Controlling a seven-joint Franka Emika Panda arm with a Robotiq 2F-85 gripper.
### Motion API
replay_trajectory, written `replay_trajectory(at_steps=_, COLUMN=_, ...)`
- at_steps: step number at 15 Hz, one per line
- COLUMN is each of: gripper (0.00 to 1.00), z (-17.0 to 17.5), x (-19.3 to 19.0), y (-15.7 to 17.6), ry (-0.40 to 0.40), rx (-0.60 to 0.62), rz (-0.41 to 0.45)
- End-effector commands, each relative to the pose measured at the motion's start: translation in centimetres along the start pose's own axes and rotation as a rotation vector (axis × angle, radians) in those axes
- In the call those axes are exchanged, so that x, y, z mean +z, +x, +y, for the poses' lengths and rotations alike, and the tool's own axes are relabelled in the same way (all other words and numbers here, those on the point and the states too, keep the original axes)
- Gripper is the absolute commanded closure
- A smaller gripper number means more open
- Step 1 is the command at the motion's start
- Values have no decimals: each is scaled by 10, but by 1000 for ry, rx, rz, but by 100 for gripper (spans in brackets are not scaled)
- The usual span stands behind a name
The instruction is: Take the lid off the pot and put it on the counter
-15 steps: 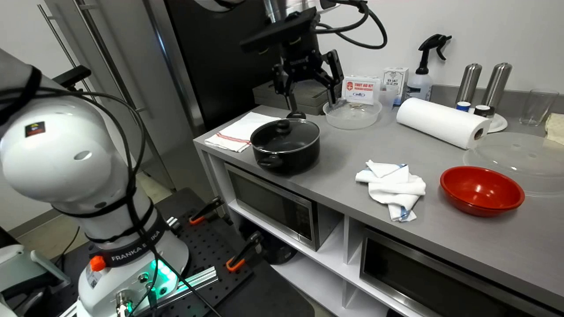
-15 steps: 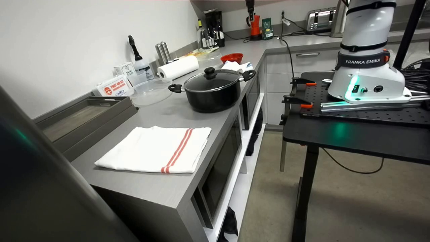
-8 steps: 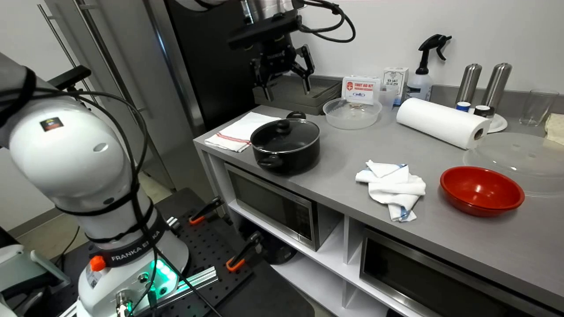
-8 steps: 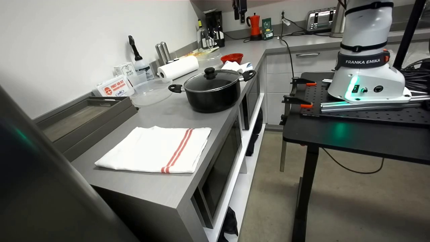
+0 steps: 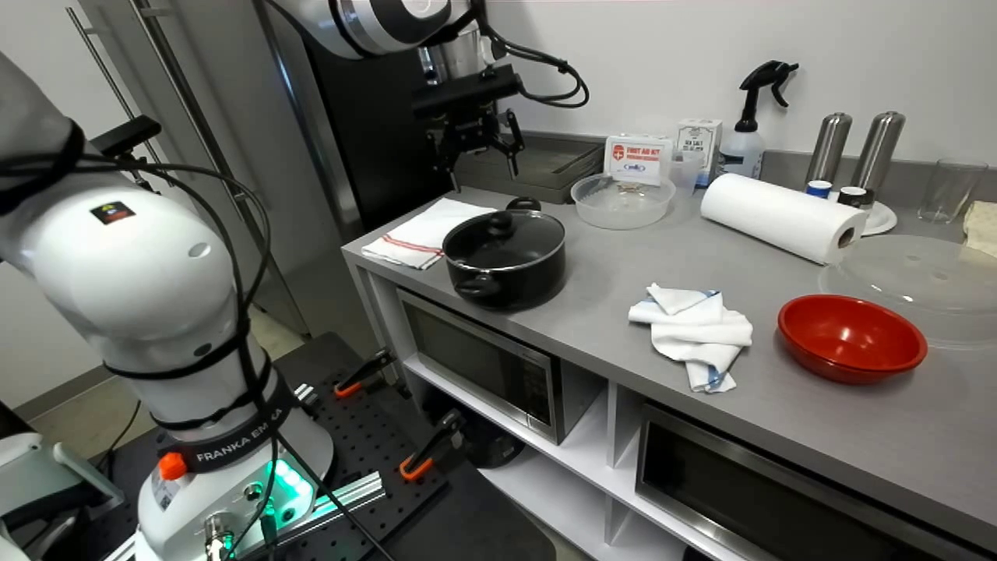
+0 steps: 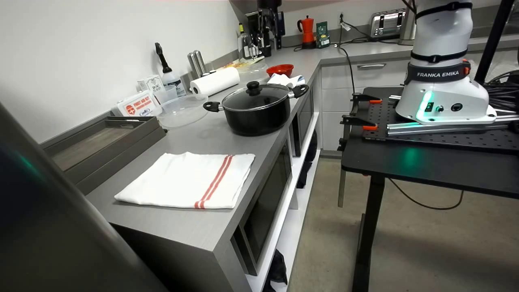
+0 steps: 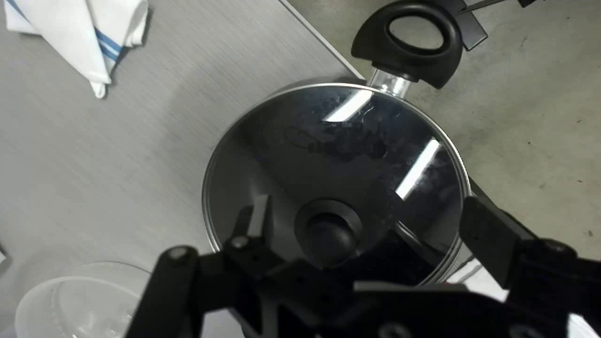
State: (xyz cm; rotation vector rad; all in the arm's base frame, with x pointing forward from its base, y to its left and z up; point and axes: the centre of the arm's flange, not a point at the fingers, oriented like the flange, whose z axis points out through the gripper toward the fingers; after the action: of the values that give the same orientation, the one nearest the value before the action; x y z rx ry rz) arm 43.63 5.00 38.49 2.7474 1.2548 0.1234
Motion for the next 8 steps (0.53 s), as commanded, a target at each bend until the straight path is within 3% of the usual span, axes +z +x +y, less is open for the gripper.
replay_trajectory(at_steps=1, gripper=0, z=9, x=21, y=33, ry=26, rx=-82, rz=21)
replay_trajectory(at_steps=8, gripper=0, z=3, x=58, y=71, ry=81, rx=-188, rz=39)
